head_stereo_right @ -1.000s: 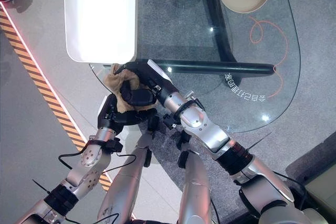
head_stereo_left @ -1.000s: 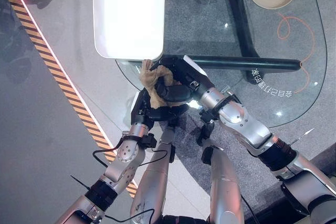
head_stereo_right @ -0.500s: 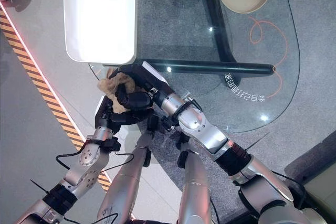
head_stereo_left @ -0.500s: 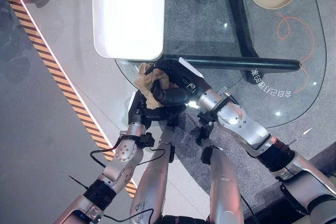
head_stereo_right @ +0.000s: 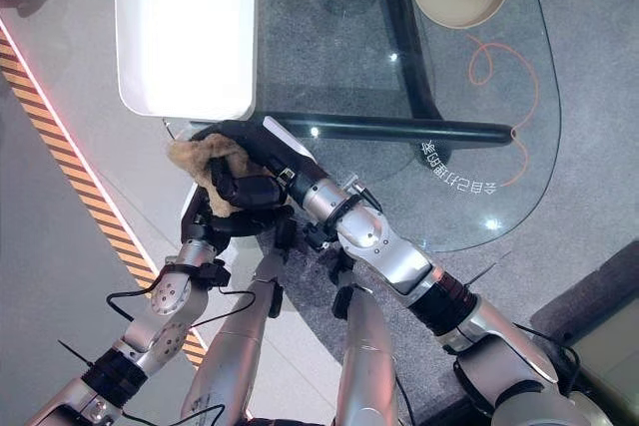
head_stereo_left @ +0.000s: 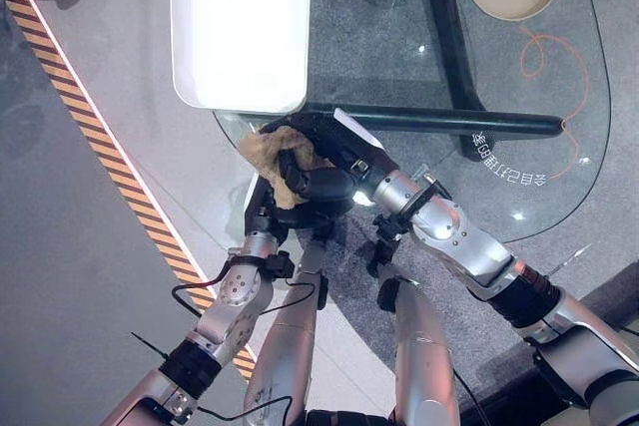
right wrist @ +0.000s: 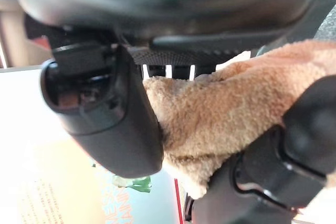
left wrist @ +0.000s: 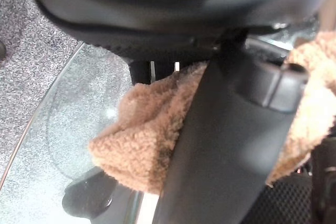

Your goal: Wipe the table with a cloth and put it in the basket.

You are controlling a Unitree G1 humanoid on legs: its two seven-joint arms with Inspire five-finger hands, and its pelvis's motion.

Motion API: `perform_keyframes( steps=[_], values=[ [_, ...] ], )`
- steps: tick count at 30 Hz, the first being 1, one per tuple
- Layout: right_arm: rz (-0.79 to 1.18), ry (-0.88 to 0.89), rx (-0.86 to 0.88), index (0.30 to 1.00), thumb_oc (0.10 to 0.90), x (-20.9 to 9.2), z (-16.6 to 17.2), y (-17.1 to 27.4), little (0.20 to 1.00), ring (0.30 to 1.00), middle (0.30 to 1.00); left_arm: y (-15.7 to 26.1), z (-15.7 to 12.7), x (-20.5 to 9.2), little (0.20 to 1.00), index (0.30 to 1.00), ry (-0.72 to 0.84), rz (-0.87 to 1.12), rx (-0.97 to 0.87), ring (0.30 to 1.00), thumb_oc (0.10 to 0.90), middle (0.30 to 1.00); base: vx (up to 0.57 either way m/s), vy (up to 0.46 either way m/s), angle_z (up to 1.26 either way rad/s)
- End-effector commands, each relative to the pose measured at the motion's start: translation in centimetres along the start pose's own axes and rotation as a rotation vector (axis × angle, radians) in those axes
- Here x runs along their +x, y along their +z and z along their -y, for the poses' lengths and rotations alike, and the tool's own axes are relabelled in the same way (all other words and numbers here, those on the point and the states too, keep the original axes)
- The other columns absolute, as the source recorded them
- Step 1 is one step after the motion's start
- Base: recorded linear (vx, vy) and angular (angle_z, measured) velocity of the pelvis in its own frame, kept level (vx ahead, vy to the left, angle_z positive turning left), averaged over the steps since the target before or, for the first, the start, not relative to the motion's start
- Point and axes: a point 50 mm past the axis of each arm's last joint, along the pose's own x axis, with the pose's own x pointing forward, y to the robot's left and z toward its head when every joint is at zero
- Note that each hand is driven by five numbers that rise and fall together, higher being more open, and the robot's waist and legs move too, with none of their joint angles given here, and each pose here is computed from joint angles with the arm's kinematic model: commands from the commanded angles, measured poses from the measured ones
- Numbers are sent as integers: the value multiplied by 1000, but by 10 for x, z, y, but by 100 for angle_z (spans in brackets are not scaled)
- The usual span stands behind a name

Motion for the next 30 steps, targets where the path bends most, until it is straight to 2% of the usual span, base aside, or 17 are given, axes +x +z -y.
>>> perform_keyframes(
  steps=[1, 16, 30],
  values=[
    [182, 24, -82, 900, 800, 1, -7, 36, 900, 900, 900, 63, 44, 0, 200, 300, -246, 356, -88, 300, 100, 300, 0, 0, 0],
    [263, -41, -186, 900, 800, -9, 14, 55, 900, 900, 900, 60, 37, -1, 200, 300, -222, 361, -70, 300, 100, 300, 0, 0, 0],
    [260, -174, -286, 900, 800, -32, 38, 56, 900, 900, 900, 64, 24, -5, 200, 300, -162, 406, -31, 300, 100, 300, -3, -2, -2]
  ],
)
